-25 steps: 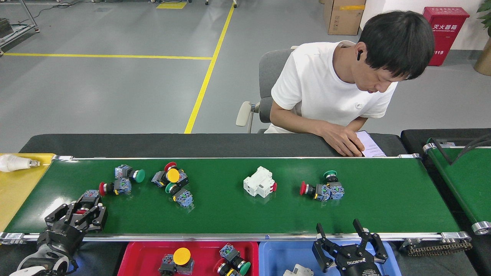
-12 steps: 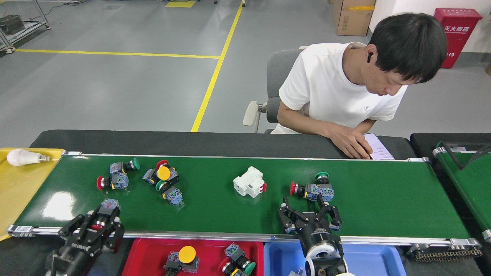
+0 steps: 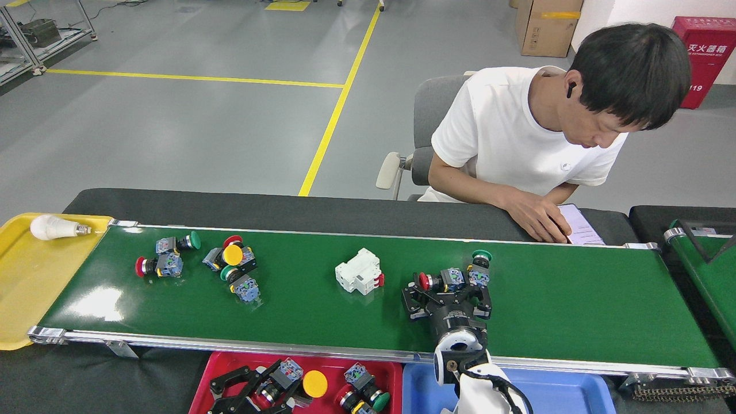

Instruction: Pick switch part from conveyor to tray

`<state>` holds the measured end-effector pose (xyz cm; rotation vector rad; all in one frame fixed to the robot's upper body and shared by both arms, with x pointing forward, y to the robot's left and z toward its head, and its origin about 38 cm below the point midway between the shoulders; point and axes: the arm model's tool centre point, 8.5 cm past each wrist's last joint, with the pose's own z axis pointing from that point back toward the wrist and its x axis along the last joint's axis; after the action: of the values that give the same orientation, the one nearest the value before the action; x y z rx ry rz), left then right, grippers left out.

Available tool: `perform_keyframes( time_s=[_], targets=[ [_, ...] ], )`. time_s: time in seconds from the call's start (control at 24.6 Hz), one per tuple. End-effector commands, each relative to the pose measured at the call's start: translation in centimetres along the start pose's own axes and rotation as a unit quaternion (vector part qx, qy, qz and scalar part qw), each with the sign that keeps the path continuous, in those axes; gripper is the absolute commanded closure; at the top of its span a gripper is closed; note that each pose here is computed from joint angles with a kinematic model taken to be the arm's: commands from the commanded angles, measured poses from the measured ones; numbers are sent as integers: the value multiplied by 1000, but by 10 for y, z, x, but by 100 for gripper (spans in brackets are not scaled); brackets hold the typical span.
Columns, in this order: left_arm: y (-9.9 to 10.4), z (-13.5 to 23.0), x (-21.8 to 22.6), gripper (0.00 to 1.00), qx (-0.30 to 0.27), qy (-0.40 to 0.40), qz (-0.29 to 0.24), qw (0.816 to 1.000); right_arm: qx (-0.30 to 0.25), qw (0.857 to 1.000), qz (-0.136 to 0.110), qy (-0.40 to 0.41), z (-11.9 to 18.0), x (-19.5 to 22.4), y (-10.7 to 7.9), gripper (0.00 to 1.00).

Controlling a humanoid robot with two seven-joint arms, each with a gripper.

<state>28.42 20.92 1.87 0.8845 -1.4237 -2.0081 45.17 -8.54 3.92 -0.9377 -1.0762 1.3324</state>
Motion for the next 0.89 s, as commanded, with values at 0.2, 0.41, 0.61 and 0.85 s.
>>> perform_keyframes(
  time_s=[0.2, 0.41, 0.61, 0.85],
  targets=[
    [6, 25, -48, 0, 43, 113, 61, 991, -34, 997, 0, -65, 0, 20, -17, 70],
    [-16, 83, -98, 0, 47, 229, 119, 965, -78, 989, -14, -122, 21, 31, -40, 69],
    [-44, 117, -116, 0, 22, 277, 148, 949, -106, 961, -20, -254, 100, 38, -19, 65],
    [-34, 104, -136, 0, 15, 303, 125, 945, -76, 879, -16, -470, 156, 94, 12, 3]
  ],
)
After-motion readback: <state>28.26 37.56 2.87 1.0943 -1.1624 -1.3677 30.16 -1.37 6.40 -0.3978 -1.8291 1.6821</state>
